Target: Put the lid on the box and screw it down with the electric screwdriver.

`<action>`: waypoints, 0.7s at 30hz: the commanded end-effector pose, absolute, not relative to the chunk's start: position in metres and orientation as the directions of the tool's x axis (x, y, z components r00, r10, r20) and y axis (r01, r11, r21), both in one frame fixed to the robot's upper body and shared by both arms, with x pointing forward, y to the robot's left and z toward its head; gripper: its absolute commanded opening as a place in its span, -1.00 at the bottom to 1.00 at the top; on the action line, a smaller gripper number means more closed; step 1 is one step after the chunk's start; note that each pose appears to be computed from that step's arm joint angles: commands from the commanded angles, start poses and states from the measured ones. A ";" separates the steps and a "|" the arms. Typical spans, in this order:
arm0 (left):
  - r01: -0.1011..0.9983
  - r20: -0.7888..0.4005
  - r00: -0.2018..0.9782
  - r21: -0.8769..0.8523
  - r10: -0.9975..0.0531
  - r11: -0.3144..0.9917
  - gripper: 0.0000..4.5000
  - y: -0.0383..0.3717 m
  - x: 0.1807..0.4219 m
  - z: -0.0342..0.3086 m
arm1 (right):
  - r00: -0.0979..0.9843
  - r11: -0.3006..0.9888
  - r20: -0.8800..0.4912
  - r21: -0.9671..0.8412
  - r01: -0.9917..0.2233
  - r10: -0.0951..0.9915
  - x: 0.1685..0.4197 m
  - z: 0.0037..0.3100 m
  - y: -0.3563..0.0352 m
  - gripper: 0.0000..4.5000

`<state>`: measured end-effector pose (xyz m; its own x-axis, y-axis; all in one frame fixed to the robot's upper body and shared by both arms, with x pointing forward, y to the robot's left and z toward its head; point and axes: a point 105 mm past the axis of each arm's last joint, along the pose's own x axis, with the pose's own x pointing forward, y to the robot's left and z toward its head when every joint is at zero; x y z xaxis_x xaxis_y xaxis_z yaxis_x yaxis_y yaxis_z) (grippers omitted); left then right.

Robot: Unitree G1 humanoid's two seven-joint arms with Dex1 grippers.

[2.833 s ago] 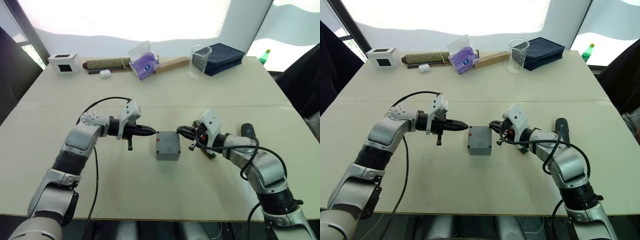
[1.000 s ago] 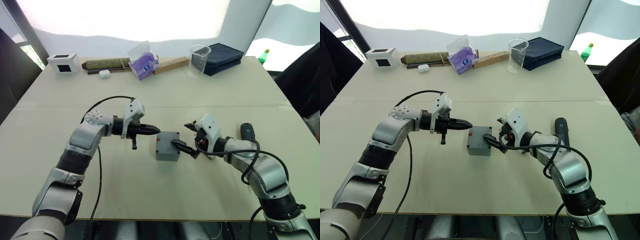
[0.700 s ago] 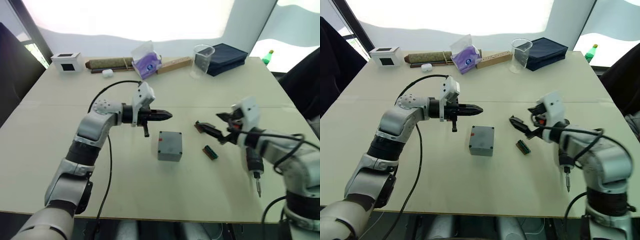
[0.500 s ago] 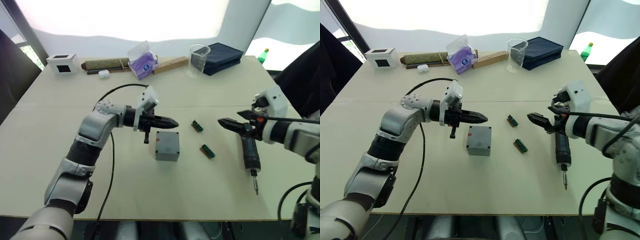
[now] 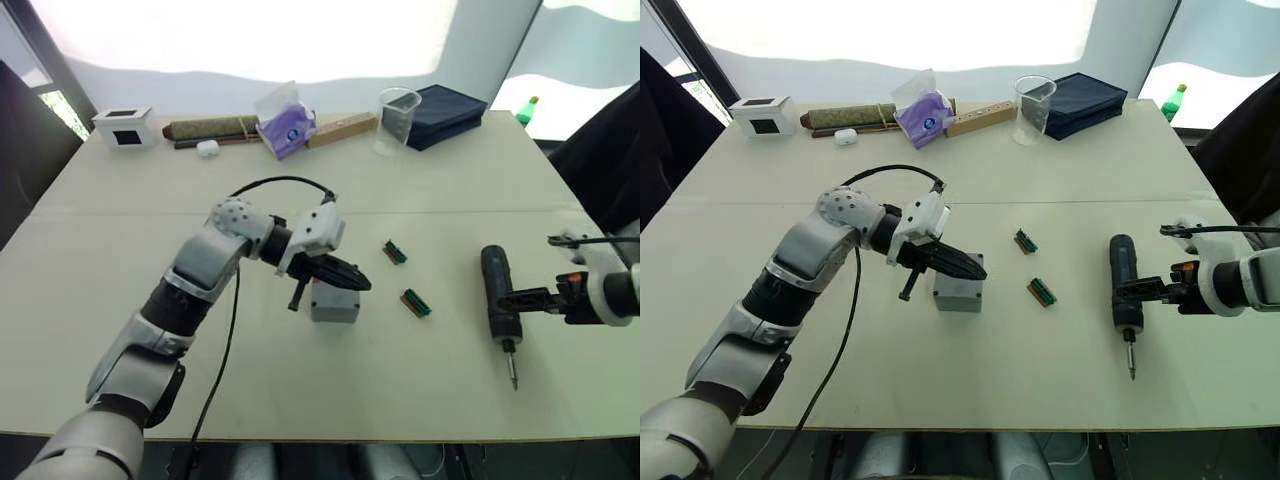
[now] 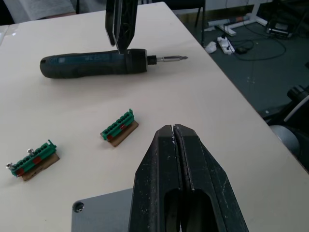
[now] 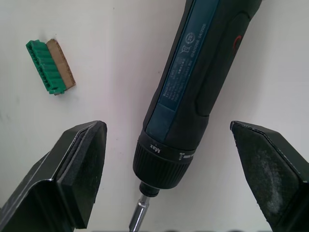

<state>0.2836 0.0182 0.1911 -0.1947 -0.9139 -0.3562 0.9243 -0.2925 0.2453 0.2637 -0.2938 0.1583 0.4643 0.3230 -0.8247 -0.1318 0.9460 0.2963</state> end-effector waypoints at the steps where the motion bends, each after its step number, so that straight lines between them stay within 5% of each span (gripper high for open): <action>1: 0.911 -0.347 -0.201 0.278 -0.916 -0.304 -1.00 0.016 0.277 0.197 | 0.439 0.944 -0.836 0.298 -0.139 0.329 0.264 0.161 -0.292 0.99; 17: 0.937 -0.308 -0.093 0.295 -0.947 -0.188 -1.00 0.015 0.286 0.189 | 0.294 0.971 -0.928 0.197 -0.136 0.229 0.274 0.123 -0.289 0.99; 21: 0.939 -0.299 -0.070 0.301 -0.952 -0.164 -1.00 0.014 0.290 0.188 | 0.224 0.961 -0.950 0.170 -0.218 0.219 0.271 0.114 -0.278 0.52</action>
<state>0.2873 0.0143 0.1788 -0.0908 -0.9416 -0.3241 0.9482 -0.1812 0.2608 0.2770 -0.2859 0.1271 0.2944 0.2164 -0.9309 -0.1743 0.9698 0.1704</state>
